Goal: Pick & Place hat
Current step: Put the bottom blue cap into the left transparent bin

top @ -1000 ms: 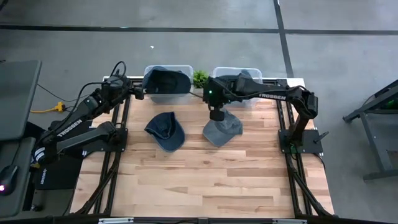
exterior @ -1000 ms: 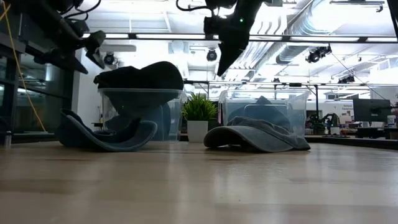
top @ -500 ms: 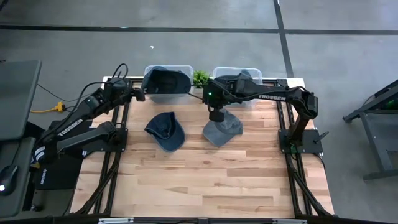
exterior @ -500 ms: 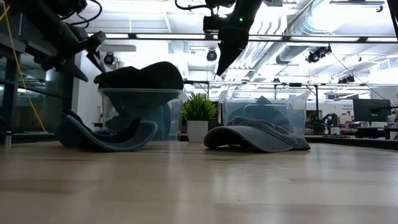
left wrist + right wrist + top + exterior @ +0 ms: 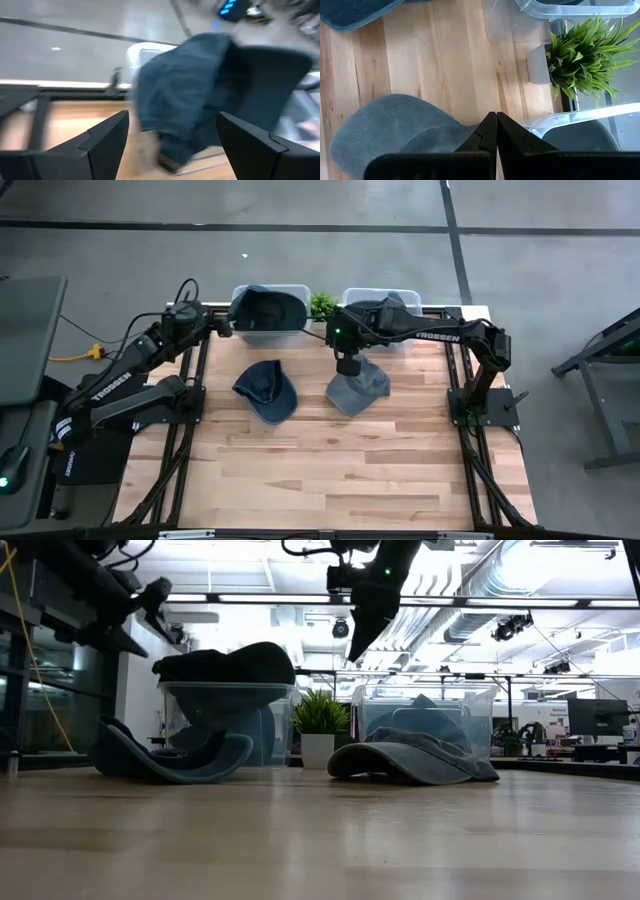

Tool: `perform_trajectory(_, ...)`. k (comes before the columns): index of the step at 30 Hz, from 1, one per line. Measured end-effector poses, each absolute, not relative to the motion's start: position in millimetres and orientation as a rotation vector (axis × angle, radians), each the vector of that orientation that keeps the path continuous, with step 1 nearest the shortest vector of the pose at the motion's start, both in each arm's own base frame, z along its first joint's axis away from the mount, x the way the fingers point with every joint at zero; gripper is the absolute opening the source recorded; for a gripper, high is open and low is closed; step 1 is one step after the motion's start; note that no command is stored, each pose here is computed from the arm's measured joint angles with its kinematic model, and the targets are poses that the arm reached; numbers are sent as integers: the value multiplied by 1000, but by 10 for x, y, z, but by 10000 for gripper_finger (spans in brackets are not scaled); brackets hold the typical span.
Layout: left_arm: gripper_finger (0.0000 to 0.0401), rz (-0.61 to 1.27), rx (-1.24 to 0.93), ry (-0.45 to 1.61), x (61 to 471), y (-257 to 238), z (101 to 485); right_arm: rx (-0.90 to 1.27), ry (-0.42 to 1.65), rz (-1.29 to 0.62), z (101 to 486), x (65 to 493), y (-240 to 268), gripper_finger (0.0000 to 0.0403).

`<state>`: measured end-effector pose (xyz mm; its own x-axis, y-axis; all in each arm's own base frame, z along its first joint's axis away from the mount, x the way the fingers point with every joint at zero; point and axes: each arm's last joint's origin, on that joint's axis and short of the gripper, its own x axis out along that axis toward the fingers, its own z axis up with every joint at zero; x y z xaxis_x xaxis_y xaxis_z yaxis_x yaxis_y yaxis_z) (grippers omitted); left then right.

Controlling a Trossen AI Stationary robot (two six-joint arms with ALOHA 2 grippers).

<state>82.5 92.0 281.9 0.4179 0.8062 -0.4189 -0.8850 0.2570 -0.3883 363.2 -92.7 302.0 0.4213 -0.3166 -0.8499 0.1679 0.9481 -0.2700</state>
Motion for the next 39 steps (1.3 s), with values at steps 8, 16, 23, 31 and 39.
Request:
perform_trajectory(8, 298, 1327, -567, 185, 714, 875, 2781, -151, 1116, -305, 3011, 3615, -924, 0)
perform_trajectory(16, 298, 1374, -623, 337, 715, 877, 2640, -159, 1121, -325, 3011, 3609, -936, 0)
perform_trajectory(23, 298, 1362, -662, 406, 812, 960, 2566, -161, 1120, -326, 3011, 3610, -935, 0)
perform_trajectory(31, 298, 1287, -690, 344, 979, 1098, 2571, -162, 1122, -325, 3011, 3609, -936, 0)
perform_trajectory(39, 298, 1229, -698, 255, 1155, 1252, 2585, -162, 1134, -322, 3004, 3599, -934, 0)
